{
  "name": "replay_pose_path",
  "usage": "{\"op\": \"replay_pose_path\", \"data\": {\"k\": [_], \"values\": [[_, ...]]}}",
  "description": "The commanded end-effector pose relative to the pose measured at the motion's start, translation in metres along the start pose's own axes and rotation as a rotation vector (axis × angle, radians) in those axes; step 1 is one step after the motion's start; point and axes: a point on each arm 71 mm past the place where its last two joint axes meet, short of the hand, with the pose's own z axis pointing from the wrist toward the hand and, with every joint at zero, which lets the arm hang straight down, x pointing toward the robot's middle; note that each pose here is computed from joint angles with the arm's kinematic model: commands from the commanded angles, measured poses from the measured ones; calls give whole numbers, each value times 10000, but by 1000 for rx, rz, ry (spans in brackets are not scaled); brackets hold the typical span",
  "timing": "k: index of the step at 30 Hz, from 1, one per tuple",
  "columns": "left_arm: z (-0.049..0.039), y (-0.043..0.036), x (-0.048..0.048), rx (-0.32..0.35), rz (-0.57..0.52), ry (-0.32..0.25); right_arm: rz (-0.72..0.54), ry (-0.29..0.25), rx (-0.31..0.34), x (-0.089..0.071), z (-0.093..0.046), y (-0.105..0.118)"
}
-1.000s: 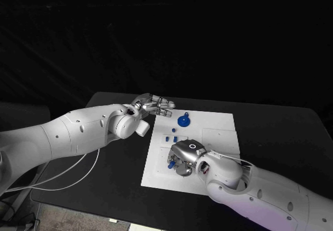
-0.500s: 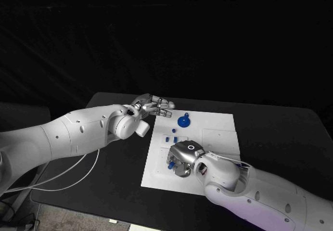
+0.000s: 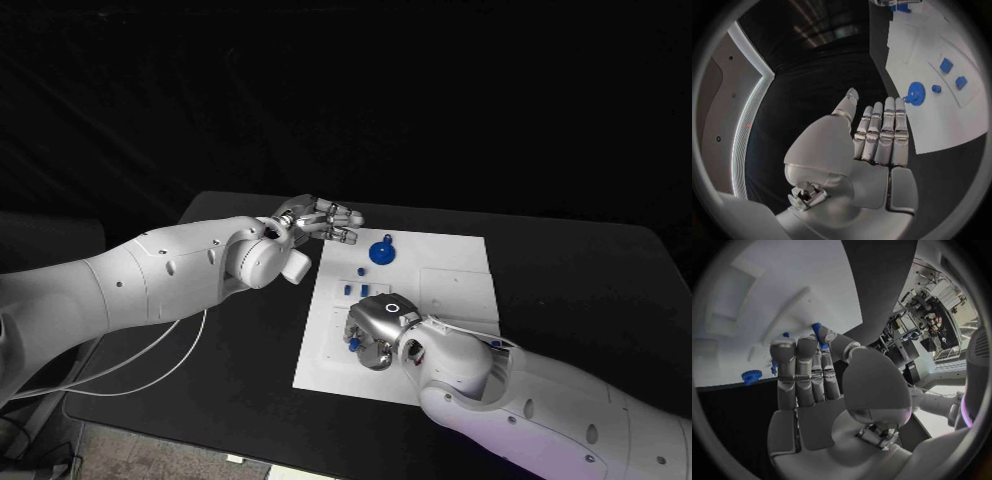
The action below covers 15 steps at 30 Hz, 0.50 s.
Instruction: Assemble the parts on the task board
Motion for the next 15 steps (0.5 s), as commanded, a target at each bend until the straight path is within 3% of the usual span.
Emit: {"op": "replay_pose_path", "data": {"k": [1,15], "values": [[5,-11,23,5,-8,16,-12,42,1,69,-1,20],[2,-8,14,3,-6,13,62,2,3,60,4,-4]]}}
